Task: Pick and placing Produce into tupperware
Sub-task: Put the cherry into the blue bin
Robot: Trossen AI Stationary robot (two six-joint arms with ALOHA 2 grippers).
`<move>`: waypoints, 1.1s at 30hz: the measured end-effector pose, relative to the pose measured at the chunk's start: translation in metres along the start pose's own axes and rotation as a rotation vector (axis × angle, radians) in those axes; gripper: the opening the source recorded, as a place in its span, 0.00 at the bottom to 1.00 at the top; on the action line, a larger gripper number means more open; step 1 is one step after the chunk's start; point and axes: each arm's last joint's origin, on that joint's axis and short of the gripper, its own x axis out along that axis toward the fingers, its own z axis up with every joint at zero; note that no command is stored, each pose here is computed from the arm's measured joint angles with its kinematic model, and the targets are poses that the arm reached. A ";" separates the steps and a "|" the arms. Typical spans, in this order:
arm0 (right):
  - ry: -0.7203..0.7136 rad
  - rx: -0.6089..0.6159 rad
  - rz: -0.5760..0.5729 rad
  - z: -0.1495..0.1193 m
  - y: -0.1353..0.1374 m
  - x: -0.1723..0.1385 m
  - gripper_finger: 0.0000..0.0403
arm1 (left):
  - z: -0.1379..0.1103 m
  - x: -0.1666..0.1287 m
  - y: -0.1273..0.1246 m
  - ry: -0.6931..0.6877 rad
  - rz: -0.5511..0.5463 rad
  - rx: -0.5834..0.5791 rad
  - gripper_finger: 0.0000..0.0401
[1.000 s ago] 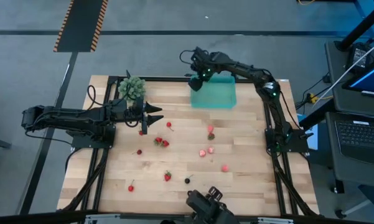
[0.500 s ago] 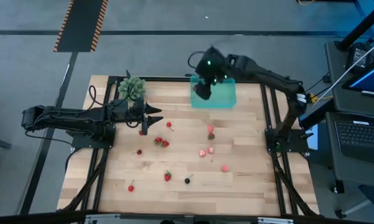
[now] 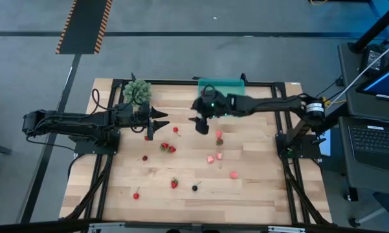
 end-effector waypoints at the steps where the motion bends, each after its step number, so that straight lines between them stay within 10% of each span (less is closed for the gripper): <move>1: -0.010 0.003 0.006 -0.004 0.003 0.004 0.62 | 0.000 0.000 0.000 0.001 0.001 0.000 0.47; 33: 0.191 0.040 0.074 -0.062 0.046 0.126 0.62 | 0.000 0.000 0.001 0.002 0.008 0.001 0.47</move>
